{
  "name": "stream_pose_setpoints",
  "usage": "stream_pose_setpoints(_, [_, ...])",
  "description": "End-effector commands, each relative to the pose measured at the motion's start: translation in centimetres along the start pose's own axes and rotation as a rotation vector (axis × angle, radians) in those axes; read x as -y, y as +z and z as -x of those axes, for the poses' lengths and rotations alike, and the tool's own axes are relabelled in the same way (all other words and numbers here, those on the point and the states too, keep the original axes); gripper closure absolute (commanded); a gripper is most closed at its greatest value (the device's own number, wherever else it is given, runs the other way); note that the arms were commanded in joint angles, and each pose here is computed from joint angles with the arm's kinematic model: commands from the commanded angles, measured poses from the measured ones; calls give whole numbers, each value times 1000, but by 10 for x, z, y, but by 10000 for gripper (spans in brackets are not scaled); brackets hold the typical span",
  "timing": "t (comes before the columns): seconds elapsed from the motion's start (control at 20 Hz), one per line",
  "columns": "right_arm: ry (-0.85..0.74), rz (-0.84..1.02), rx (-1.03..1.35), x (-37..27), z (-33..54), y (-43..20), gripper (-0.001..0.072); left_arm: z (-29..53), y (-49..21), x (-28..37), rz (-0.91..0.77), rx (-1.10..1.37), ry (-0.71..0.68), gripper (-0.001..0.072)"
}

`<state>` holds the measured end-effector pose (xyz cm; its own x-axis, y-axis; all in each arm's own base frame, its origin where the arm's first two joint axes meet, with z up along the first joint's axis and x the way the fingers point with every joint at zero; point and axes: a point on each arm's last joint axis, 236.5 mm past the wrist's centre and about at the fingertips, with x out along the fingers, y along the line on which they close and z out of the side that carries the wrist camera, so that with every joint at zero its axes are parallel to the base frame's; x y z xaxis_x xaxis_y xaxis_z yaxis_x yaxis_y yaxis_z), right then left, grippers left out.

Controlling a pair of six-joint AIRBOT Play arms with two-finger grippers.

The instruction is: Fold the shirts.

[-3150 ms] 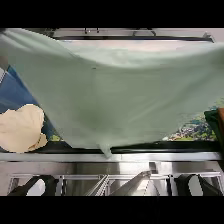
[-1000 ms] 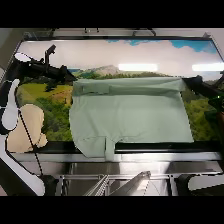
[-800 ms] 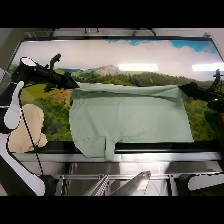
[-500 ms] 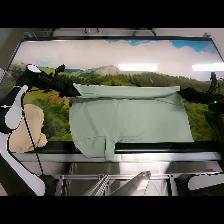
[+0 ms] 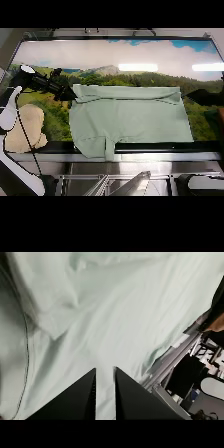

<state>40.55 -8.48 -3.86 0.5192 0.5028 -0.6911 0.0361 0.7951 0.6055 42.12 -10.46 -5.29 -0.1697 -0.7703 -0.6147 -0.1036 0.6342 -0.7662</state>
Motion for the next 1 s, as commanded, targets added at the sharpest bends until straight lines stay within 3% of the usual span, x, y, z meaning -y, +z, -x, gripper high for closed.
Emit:
stream_pose_setpoints(0.0, [-103, -72, -215, 20, 31, -69, 360, 4, -38, 2, 26, -66, -29, 597])
stream_pose_setpoints(0.2, [-156, -211, -321, 50, 43, -144, 325, 1, -96, -13, 13, 4, 3, 589])
stream_pose_setpoints(0.35, [-197, -244, -357, 68, 45, -169, 325, 2, -135, -25, 102, 40, -21, 469])
stream_pose_setpoints(0.7, [-74, -234, -457, 46, -6, -187, 330, -10, -190, -38, 230, 109, -54, 469])
stream_pose_setpoints(0.85, [-40, -215, -465, 34, -17, -185, 573, -29, -205, -45, 266, 118, -42, 468])
stream_pose_setpoints(0.9, [-29, -222, -450, 32, -18, -181, 693, -39, -211, -46, 272, 104, -35, 469])
stream_pose_setpoints(0.95, [-22, -228, -436, 30, -20, -178, 694, -49, -218, -46, 272, 82, -27, 468])
